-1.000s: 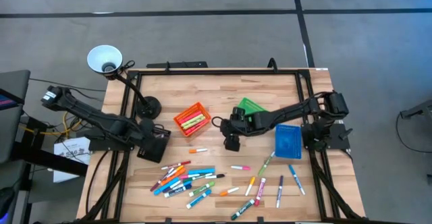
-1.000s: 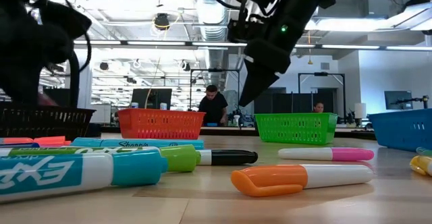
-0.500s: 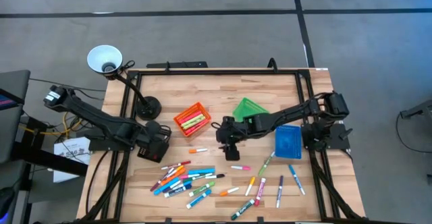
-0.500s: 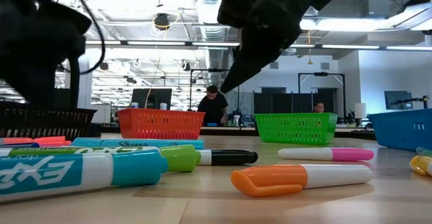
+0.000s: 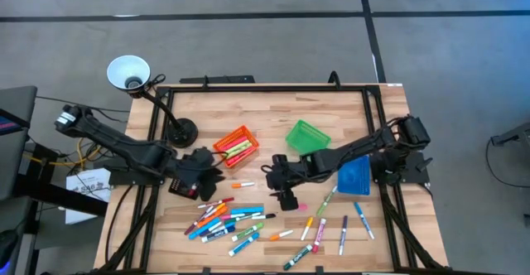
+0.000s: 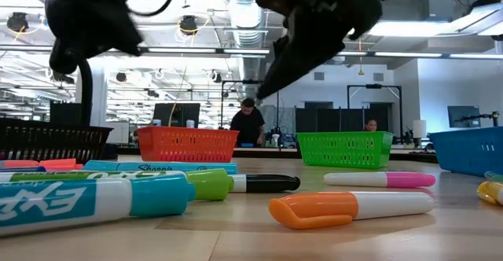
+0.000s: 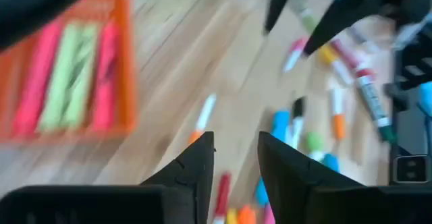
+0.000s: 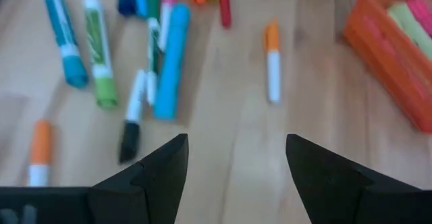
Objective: Pick & Place Markers
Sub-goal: Put the right blue highlighter pen into the orange bin, then put the green marker pen into the blue bin
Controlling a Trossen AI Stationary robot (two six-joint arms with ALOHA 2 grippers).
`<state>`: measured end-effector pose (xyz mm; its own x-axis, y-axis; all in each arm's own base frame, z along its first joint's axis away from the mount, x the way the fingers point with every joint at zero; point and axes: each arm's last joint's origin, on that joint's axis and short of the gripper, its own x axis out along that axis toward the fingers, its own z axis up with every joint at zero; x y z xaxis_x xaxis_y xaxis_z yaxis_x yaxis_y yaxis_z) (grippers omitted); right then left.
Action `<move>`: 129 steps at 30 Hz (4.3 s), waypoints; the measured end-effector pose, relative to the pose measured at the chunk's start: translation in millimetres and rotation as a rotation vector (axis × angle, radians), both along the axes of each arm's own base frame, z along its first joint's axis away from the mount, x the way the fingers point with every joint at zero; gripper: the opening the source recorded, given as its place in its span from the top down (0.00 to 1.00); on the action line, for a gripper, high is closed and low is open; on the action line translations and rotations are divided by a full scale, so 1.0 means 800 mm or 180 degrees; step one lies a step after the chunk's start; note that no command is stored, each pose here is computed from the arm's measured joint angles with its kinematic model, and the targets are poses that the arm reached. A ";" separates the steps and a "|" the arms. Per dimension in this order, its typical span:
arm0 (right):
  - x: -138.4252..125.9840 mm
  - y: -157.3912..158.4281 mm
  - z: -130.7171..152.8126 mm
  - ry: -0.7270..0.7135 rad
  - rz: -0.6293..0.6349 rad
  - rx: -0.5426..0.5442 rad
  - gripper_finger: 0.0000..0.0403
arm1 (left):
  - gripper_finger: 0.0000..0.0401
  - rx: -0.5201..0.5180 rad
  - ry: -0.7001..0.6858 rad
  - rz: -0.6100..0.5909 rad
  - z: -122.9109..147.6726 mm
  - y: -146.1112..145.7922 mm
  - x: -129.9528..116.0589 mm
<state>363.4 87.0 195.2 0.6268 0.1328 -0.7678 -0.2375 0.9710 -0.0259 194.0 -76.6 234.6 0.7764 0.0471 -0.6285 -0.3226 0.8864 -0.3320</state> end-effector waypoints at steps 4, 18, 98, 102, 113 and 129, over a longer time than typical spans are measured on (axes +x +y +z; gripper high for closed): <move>-0.001 0.015 -0.007 -0.0335 0.0018 0.0166 0.43 | 0.72 0.0208 -0.0073 -0.0187 -0.004 -0.005 0.012; 0.004 0.061 -0.045 -0.0765 0.0291 0.0294 0.61 | 0.72 0.0417 0.0118 -0.0095 -0.030 -0.012 0.031; 0.018 0.037 -0.073 -0.0344 0.0094 0.0291 0.62 | 0.77 0.1174 0.0544 0.0665 -0.088 0.102 0.059; 0.018 0.037 -0.073 -0.0343 0.0094 0.0290 0.62 | 0.75 0.1198 0.0537 0.0670 -0.090 0.106 0.062; 0.011 0.035 -0.042 0.0022 -0.0071 0.0301 0.62 | 0.66 0.1207 0.0438 0.0679 -0.088 0.106 0.065; -0.114 0.031 0.021 0.1871 -0.0343 -0.0175 0.62 | 0.67 0.1192 0.0324 0.0701 -0.082 0.106 0.066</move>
